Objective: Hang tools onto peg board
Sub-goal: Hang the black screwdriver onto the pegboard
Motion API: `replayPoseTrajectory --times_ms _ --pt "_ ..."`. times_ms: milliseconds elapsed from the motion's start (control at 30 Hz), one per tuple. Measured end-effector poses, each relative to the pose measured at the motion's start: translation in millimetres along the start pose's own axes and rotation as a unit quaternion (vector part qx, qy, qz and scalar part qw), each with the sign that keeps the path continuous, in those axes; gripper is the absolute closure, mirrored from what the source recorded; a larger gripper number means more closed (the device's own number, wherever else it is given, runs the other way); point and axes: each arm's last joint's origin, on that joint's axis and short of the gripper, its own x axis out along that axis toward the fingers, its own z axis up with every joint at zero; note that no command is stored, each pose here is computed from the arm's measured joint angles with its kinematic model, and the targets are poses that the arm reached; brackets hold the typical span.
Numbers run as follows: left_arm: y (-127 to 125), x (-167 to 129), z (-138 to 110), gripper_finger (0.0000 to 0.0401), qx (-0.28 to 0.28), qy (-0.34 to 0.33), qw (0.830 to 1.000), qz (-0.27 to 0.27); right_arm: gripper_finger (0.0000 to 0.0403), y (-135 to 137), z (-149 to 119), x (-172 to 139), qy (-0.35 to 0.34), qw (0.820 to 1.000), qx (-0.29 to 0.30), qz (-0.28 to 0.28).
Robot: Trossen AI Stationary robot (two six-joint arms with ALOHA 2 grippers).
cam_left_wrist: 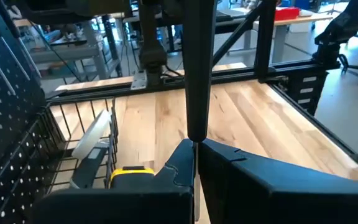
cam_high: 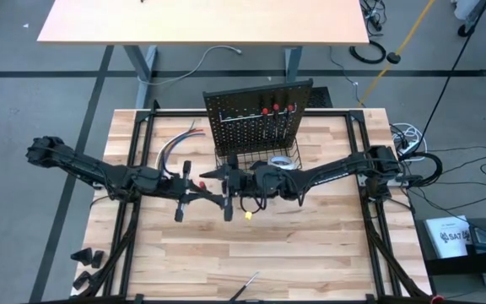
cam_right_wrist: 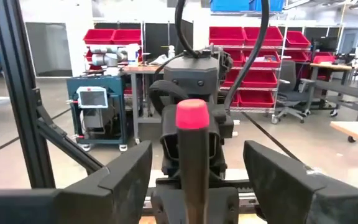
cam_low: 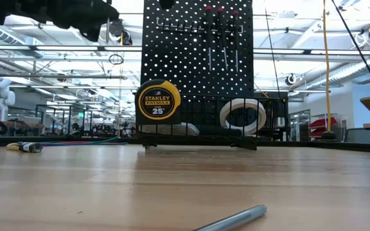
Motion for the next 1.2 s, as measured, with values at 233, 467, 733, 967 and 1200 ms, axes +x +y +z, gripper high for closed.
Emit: replayPoseTrajectory --times_ms 233,467,733,967,1200 --pt "0.5 0.0 -1.8 0.0394 0.002 0.010 1.000 0.009 0.0244 -2.1 -0.7 0.3 0.003 1.000 -0.001 -0.004" --pt "1.6 -0.1 -3.8 0.0386 0.002 0.021 0.999 0.029 0.0363 -2.0 -1.0 0.2 0.005 1.000 -0.018 -0.012" --pt "1.4 -0.8 -7.2 0.0292 0.010 0.039 0.999 0.028 0.0363 6.3 16.8 -9.1 -0.009 0.998 -0.018 -0.055" --pt "3.0 -8.4 -1.8 0.0240 0.007 0.023 0.999 0.029 0.0363 3.0 65.9 -37.2 -0.022 0.979 -0.070 -0.190" --pt "4.2 -15.2 0.5 0.0237 0.003 0.020 0.999 0.029 0.0363 -13.6 90.0 -53.7 -0.021 0.937 -0.081 -0.339"
